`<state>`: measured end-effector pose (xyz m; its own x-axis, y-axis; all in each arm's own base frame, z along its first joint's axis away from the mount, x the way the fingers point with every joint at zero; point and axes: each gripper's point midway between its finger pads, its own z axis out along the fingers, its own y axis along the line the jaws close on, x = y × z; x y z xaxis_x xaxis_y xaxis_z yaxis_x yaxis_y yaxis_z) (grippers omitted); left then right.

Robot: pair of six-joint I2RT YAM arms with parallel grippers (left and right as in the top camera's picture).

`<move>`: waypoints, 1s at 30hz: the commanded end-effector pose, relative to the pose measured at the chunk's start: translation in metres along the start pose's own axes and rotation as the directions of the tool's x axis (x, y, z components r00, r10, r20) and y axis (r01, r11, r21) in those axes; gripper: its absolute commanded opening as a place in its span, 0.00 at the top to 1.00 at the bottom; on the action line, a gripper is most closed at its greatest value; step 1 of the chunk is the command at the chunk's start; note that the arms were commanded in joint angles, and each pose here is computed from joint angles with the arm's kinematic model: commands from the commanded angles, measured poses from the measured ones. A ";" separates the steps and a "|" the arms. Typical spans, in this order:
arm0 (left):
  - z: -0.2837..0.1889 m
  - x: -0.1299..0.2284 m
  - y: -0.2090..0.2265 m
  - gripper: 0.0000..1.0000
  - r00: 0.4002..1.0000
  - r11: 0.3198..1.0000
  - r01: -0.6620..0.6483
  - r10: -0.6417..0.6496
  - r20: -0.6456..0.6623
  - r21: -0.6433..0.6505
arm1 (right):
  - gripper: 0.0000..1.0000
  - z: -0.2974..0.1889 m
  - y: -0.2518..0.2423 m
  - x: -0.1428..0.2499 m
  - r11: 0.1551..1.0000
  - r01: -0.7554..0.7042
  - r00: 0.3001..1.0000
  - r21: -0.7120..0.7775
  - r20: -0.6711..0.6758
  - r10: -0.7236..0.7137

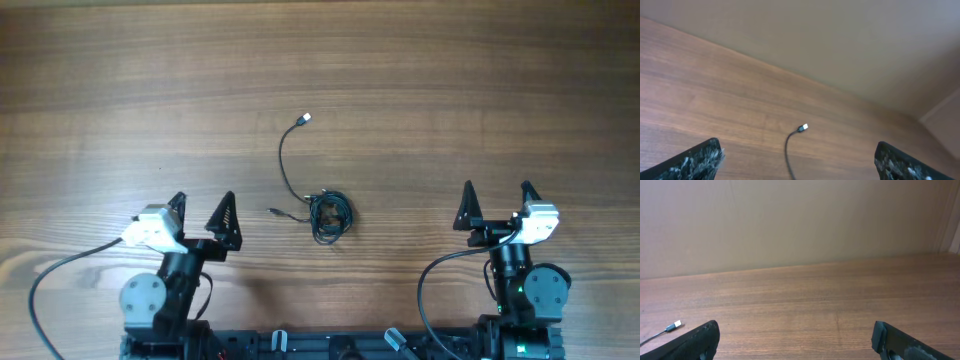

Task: Untangle cables
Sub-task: 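Reach the left gripper forward to the black cable coil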

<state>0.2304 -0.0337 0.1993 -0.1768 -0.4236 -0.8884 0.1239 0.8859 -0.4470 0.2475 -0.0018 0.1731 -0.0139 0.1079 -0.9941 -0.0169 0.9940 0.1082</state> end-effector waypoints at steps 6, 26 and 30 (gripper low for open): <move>0.002 -0.015 -0.017 0.00 0.991 0.993 0.120 -0.119 -0.067 0.019 | 0.00 0.000 -0.001 0.000 1.000 0.011 1.000 0.009 0.003 -0.011; 0.037 0.008 -0.082 0.00 0.806 0.923 0.336 -0.180 -0.564 0.185 | 0.00 0.000 -0.001 0.000 1.000 0.011 1.000 0.009 0.003 -0.011; 0.038 0.020 -0.084 0.00 0.750 0.904 0.392 -0.206 -0.629 0.172 | 0.00 0.000 -0.001 0.000 1.000 0.011 1.000 0.009 0.003 -0.011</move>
<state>0.2609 -0.1070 0.2104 -0.7113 -0.4146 -0.5675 0.1739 0.6786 -0.7137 0.2475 -0.0018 0.1727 -0.0146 0.1080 -0.9940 -0.0168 0.9940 0.1082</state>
